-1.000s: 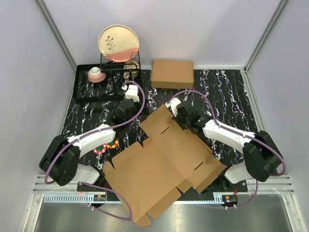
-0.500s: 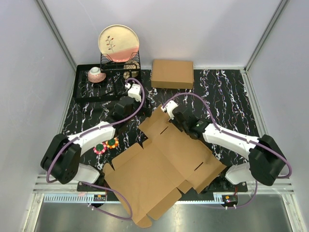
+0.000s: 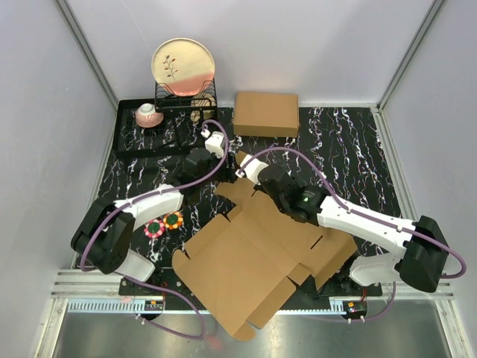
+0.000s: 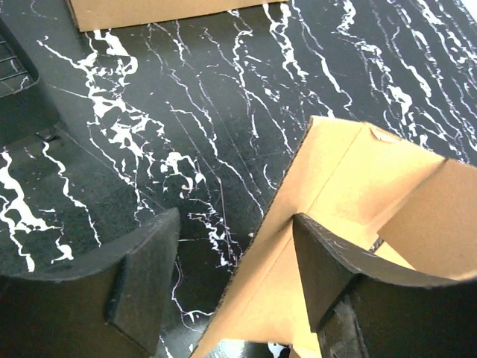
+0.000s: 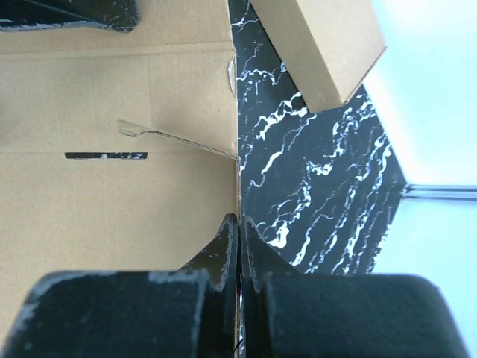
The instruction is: Fold the paper box
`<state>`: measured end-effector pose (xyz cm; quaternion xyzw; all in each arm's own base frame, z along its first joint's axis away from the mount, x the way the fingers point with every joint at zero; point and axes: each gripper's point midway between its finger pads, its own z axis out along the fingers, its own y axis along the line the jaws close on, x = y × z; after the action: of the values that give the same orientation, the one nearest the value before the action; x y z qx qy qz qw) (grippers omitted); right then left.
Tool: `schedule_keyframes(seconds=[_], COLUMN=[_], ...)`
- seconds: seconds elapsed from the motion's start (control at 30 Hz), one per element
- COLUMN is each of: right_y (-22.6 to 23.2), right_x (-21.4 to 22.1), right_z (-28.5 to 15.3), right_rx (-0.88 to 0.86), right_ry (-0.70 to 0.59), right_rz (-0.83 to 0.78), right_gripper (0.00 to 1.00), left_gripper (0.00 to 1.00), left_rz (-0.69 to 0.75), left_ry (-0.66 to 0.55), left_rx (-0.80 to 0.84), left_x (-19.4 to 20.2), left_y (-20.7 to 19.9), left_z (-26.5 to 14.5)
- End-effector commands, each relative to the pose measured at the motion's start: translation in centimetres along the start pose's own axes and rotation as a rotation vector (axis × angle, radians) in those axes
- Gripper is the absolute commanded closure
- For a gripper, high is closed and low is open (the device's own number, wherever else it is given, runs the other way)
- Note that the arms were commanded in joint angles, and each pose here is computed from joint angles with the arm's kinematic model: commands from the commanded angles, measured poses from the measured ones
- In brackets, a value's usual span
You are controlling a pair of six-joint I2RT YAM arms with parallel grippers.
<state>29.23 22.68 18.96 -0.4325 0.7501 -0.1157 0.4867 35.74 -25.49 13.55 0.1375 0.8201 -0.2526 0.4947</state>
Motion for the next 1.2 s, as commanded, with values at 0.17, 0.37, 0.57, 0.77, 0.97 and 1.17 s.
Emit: schedule_keyframes(seconds=[0.17,0.37,0.57,0.77,0.97,1.17], right_y=[-3.8,-1.2,2.4,4.1,3.3,1.8], right_x=[-1.7,-0.2,1.1,1.4,-0.2,-3.1], right_z=[-3.3,-3.7,-4.1,-4.5,-5.2,-5.9], right_rx=[0.267,0.302,0.283,0.237,0.326,0.382], right_ry=[-0.014,0.004,-0.02,-0.044,-0.095,-0.17], right_rz=[-0.188,-0.274,-0.268,-0.155,-0.196,-0.251], right_gripper=[1.0,1.0,1.0,1.0,1.0,1.0], left_gripper=[0.34,0.3,0.24,0.22,0.2,0.2], left_rz=[-0.269,-0.256,-0.253,-0.242,-0.213,-0.187], left_ry=[-0.235,-0.352,-0.34,-0.325,-0.28,-0.227], left_rx=[0.109,0.093,0.074,0.054,0.123,0.224], left_x=[-2.2,-3.1,-3.8,-3.8,-2.9,-2.5], left_y=[-2.0,-3.2,-3.2,-2.9,-4.2,-6.1], left_z=[-2.9,-5.2,-6.6,-6.8,-6.8,-7.1])
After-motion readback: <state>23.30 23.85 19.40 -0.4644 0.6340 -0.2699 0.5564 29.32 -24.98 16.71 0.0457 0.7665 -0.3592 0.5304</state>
